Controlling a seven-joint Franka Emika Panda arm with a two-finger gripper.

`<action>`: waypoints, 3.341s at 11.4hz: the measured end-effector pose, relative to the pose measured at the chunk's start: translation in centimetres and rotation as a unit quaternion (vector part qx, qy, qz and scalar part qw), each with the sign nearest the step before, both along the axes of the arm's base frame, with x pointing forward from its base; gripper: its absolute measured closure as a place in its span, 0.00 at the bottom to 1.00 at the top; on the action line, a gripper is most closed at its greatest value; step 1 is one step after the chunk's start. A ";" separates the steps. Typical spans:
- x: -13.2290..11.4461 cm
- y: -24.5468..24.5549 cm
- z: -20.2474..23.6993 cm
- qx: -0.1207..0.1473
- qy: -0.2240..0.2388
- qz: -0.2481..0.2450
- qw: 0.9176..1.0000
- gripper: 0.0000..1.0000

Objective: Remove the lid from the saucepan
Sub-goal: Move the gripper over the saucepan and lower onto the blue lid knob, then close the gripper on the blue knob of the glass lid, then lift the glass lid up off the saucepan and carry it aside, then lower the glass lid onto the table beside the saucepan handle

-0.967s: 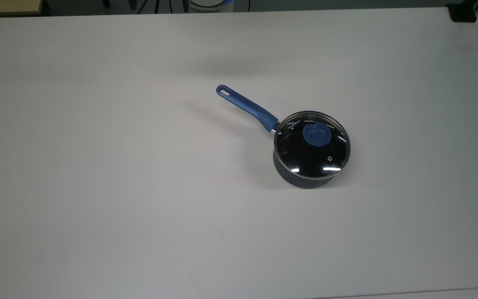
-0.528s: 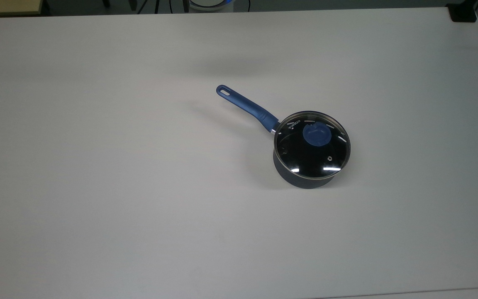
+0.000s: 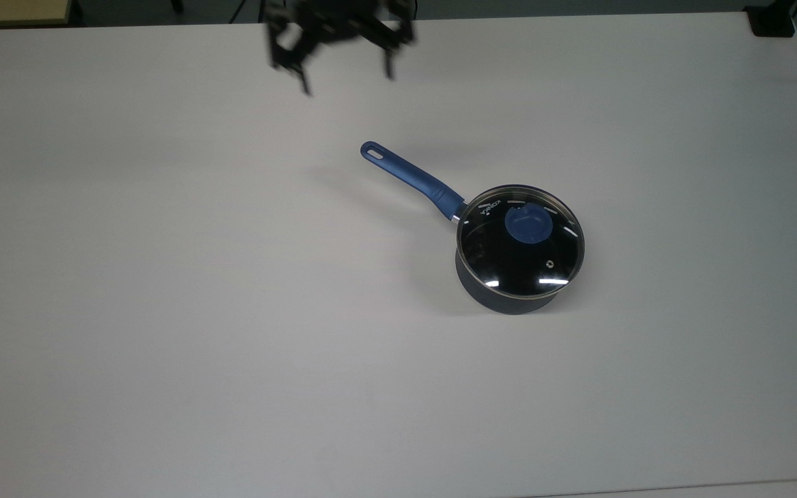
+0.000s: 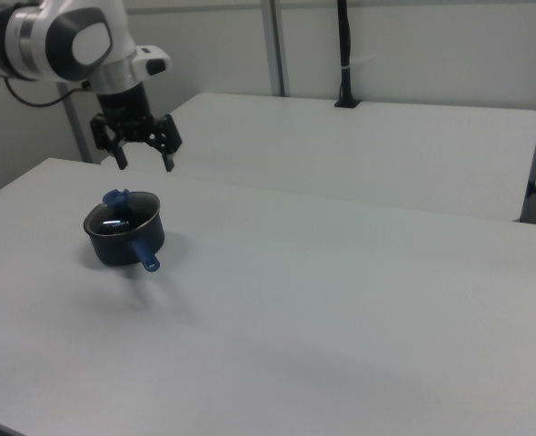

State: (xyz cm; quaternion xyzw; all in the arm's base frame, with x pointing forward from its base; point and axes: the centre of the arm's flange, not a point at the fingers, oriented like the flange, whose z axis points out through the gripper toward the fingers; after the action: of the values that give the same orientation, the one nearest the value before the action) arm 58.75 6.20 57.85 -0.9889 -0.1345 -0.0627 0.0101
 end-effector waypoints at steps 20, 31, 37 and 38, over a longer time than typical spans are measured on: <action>6.3 23.5 -16.5 0.004 -0.080 -0.136 0.988 0.37; 1.1 7.3 -2.1 -0.117 -0.012 -0.018 0.993 0.38; -5.1 -11.4 -14.6 -0.122 0.127 0.054 0.983 0.38; -5.8 -12.0 -17.8 -0.117 0.110 0.056 0.985 0.38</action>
State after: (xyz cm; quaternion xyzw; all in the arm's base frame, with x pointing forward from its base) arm 52.98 -5.78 40.03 -0.9749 -0.1946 0.0631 -0.0876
